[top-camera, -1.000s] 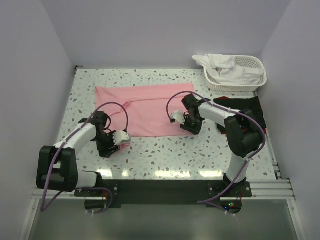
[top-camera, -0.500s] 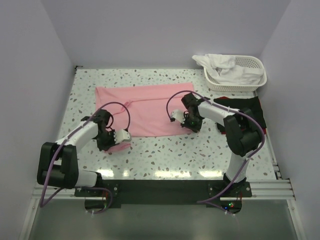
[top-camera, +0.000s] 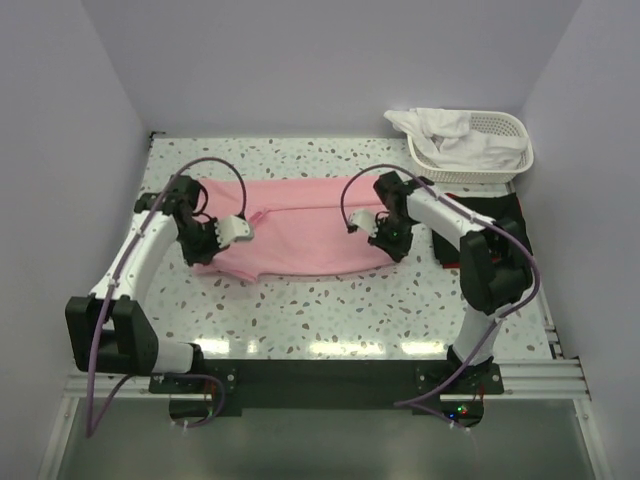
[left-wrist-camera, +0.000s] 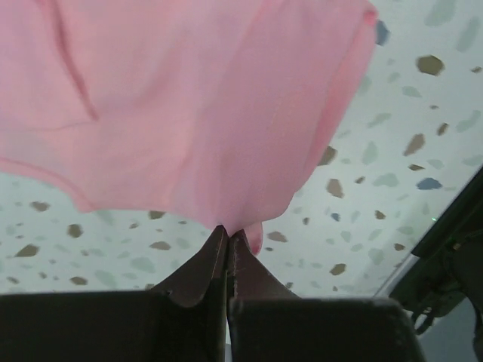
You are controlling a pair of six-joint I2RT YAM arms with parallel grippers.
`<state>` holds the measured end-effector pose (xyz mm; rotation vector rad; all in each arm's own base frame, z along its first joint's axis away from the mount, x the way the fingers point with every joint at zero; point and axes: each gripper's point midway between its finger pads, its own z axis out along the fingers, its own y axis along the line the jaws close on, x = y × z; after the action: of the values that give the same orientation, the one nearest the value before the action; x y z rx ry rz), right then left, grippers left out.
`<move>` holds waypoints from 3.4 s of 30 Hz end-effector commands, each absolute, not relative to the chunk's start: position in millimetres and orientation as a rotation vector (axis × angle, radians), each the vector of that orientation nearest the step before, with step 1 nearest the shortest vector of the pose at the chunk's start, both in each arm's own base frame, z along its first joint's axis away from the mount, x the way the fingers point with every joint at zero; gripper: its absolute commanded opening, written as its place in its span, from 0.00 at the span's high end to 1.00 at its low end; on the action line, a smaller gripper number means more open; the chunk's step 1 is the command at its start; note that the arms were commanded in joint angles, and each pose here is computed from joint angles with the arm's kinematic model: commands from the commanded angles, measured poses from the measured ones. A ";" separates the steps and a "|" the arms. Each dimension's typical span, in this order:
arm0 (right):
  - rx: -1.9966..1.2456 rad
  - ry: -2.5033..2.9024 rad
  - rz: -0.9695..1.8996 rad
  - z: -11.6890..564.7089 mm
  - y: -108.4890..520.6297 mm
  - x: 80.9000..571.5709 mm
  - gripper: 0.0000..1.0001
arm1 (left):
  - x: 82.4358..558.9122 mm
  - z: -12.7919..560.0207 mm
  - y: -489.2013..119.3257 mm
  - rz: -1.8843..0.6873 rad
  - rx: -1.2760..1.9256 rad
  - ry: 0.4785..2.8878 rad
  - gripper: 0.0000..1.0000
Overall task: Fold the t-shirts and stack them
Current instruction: Fold the tshirt
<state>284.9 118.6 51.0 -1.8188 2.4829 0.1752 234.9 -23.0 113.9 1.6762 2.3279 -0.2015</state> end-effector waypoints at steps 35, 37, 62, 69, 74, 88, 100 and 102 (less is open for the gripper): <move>-1.863 2.364 0.075 74.2 115.6 424.2 1.00 | 449.0 111.7 7.3 -0.020 1.528 2.268 1.00; -1.868 2.355 0.064 74.7 115.3 426.1 1.00 | 453.0 117.1 7.2 -0.011 1.520 2.253 1.00; -1.807 2.322 -0.083 55.7 113.0 471.6 1.00 | 472.1 84.3 14.4 0.025 1.501 2.301 1.00; -1.715 2.354 -0.136 66.9 111.1 479.9 0.61 | 488.7 87.9 24.6 0.062 1.261 2.381 0.81; -1.558 2.415 -0.111 96.1 113.3 469.8 0.43 | 483.8 132.5 26.9 -0.082 0.957 2.356 0.65; -1.316 2.612 0.139 80.9 137.6 444.5 0.66 | 427.0 102.4 -57.9 -0.233 1.000 2.357 0.64; -1.257 2.672 0.020 24.4 128.3 459.5 0.66 | 464.7 23.2 -64.3 -0.173 0.859 2.540 0.66; -1.324 2.694 0.024 9.0 127.6 448.0 0.66 | 463.5 5.9 -59.3 -0.148 0.860 2.583 0.66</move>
<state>451.4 130.2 24.1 -1.3029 2.6757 0.0577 453.8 -68.3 20.2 0.9070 2.5504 -0.2067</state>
